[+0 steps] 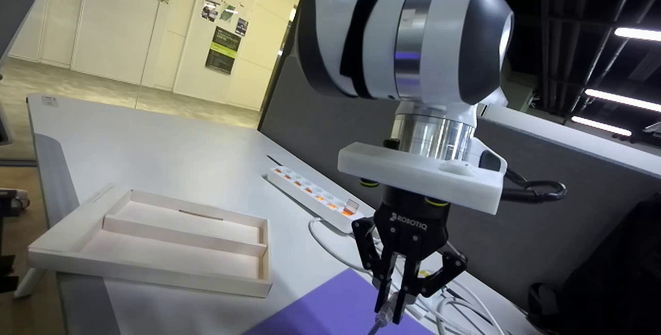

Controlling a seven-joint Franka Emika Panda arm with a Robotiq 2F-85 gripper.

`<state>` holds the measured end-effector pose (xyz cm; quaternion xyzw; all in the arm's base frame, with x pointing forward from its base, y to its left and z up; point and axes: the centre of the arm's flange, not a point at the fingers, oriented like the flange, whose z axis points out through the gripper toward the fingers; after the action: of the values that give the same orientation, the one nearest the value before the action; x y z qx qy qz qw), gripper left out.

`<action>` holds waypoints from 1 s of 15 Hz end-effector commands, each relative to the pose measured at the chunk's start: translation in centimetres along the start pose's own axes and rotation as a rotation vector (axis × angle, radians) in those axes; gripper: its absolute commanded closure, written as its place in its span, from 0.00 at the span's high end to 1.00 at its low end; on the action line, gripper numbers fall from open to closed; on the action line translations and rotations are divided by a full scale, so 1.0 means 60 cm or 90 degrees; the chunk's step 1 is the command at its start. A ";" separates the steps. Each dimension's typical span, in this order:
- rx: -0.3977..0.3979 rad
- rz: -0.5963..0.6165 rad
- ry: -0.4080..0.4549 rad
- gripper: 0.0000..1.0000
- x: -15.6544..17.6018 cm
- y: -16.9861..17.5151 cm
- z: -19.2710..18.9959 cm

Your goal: Put the screwdriver on the blue mat

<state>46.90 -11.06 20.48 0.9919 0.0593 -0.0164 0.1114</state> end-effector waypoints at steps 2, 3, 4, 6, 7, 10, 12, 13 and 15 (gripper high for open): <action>-0.041 0.082 0.056 0.04 0.037 -0.022 0.021; -0.045 0.091 0.062 0.04 0.044 -0.028 0.025; -0.045 0.100 0.068 0.04 0.053 -0.036 0.031; -0.044 0.124 0.073 0.04 0.066 -0.058 0.046; -0.045 0.134 0.072 0.04 0.071 -0.071 0.055; -0.041 0.159 0.067 0.04 0.079 -0.105 0.086; -0.038 0.180 0.061 0.04 0.081 -0.121 0.105; -0.035 0.188 0.056 0.04 0.081 -0.127 0.115; -0.025 0.202 0.047 0.04 0.079 -0.133 0.130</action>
<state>50.08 -4.70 12.29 0.9886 -0.0643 0.0360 0.1311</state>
